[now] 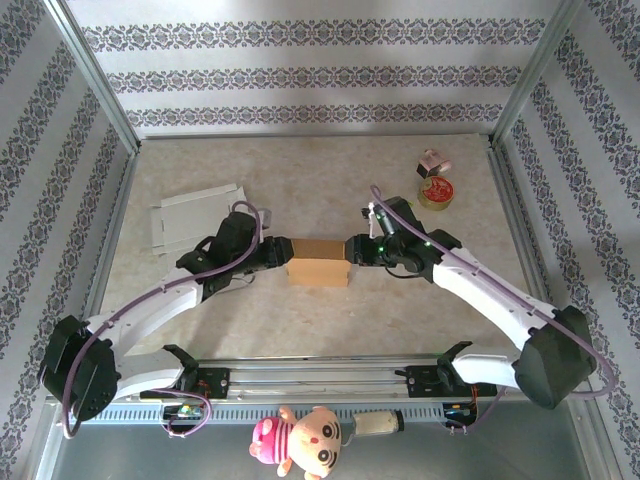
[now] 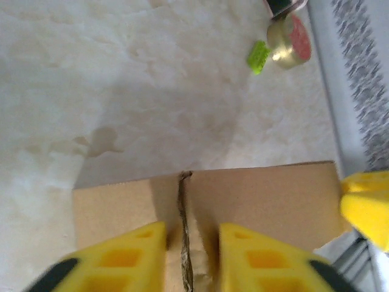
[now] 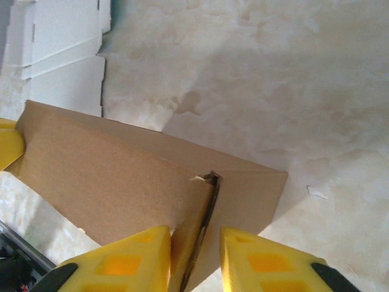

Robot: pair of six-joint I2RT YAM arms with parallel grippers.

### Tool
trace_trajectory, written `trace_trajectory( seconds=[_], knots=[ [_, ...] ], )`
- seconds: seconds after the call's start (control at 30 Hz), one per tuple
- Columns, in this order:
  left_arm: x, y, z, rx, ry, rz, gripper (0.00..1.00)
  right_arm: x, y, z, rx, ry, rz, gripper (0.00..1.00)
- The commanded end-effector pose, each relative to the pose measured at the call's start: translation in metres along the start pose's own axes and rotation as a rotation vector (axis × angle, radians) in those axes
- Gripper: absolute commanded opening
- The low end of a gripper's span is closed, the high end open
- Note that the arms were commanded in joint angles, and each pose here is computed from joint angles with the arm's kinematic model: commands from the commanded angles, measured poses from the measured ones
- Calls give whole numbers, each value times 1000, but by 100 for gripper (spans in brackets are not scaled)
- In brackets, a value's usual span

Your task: Fold the paper box

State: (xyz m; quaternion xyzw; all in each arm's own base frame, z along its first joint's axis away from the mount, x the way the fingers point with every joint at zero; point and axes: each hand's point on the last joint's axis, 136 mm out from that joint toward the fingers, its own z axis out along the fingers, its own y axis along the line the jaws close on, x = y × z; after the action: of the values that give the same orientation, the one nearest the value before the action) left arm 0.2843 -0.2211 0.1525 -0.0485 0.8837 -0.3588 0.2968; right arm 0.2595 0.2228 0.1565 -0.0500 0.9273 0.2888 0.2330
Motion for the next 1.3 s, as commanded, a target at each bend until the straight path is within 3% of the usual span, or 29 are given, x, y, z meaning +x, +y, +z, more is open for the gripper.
trace_trajectory(
  seconds=[0.0,0.17,0.33,0.4,0.5,0.63,0.87,0.97,1.13,1.27],
  knots=[
    [84,42,10,-81,236,-78,15,70,-47,13,164,192,34,26],
    [96,28,-15,-103,220,-6,18,93,-33,-8,130,213,8,29],
    [67,-3,-55,-36,71,56,50,89,-13,-44,40,143,36,44],
    [59,-9,-66,-19,31,71,58,79,-11,-52,25,69,47,52],
    [64,-6,-63,-24,47,43,63,71,-17,-50,35,5,107,66],
    [82,8,-43,-64,127,15,68,81,-16,-28,-4,51,181,79],
    [120,21,-9,-96,277,12,74,133,-18,14,17,210,242,77],
    [133,18,4,-57,309,-26,73,143,-6,32,-59,226,305,66],
    [130,-4,32,14,308,-71,52,123,7,47,-113,149,365,46],
    [83,-27,68,-6,180,32,49,66,-4,49,-91,-15,373,42]
  ],
)
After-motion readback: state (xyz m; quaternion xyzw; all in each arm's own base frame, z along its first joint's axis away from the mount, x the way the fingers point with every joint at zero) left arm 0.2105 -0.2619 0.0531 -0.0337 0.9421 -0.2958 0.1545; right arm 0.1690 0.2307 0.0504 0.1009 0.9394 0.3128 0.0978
